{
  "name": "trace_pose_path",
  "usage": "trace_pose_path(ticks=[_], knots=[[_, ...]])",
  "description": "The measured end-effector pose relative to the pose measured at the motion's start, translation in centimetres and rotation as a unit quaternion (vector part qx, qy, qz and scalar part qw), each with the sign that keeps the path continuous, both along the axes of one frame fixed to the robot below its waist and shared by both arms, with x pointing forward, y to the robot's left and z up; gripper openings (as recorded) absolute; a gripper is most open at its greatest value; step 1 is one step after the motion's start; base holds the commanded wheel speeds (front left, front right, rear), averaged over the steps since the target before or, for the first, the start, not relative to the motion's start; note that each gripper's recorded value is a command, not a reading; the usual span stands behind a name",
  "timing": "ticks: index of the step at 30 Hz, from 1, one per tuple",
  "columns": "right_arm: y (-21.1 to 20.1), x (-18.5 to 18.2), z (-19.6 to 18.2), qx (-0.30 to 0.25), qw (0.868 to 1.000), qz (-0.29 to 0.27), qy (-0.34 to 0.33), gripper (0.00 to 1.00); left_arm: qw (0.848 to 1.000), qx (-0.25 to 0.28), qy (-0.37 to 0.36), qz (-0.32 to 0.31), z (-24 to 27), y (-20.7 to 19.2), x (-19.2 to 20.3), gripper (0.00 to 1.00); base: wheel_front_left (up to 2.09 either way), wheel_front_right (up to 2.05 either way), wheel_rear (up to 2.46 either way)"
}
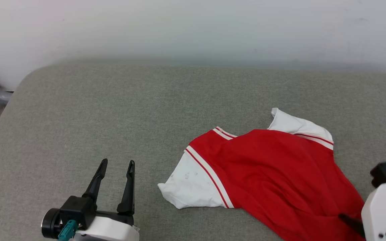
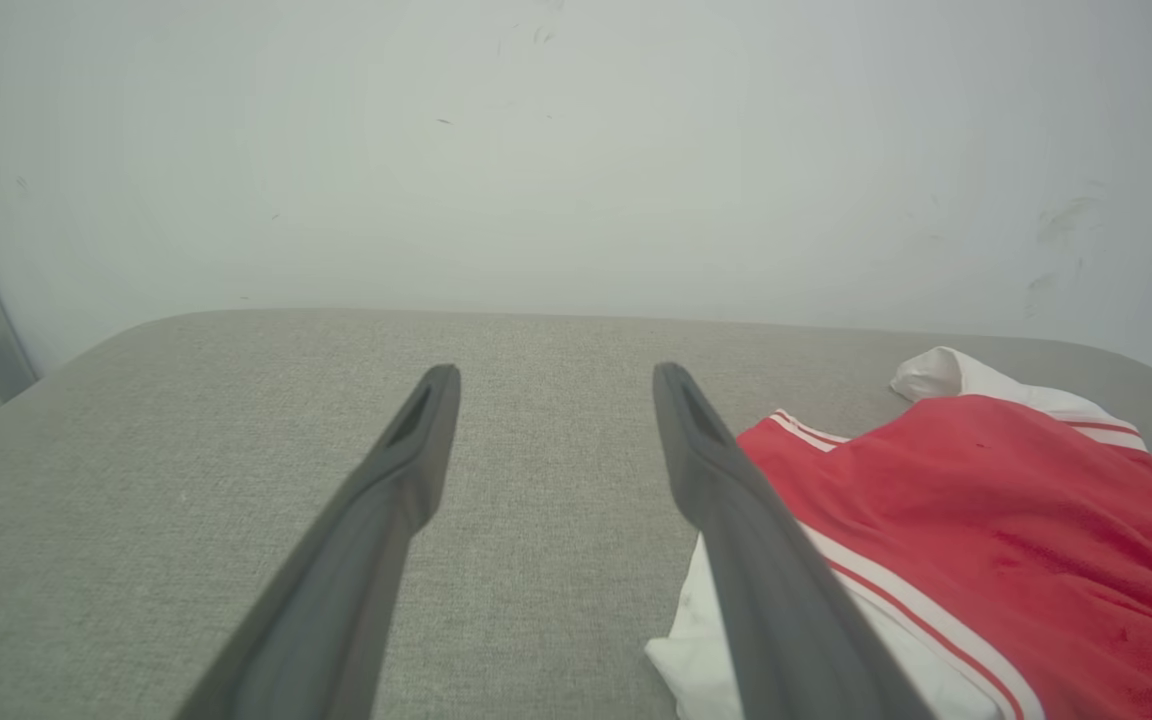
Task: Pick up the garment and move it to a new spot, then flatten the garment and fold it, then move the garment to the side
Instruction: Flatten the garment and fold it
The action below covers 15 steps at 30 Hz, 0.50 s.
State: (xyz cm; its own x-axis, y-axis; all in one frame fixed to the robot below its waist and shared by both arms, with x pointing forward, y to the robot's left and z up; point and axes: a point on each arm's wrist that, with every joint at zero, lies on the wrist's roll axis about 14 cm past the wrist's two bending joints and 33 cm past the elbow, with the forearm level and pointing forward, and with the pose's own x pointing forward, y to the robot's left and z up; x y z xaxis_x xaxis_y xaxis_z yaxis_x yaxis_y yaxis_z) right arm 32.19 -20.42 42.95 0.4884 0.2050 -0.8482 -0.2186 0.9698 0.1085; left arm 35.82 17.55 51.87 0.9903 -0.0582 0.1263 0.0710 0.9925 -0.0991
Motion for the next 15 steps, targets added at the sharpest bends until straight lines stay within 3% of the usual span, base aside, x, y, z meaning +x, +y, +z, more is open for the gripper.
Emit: trace_pose_path(ticks=[7, 15], knots=[[2.0, 7.7, 4.9, -0.023, 0.997, 0.059, -0.047, 1.0, 1.0, -0.002, 0.009, 0.014, -0.6, 0.9, 0.6, 1.0, 0.0, 0.0, 0.0], [4.9, 15.1, 4.4, -0.036, 0.995, 0.09, -0.028, 1.0, 0.999, 0.0, 0.029, 0.043, -1.7, 2.8, 1.4, 1.0, 0.0, 0.0, 0.0]])
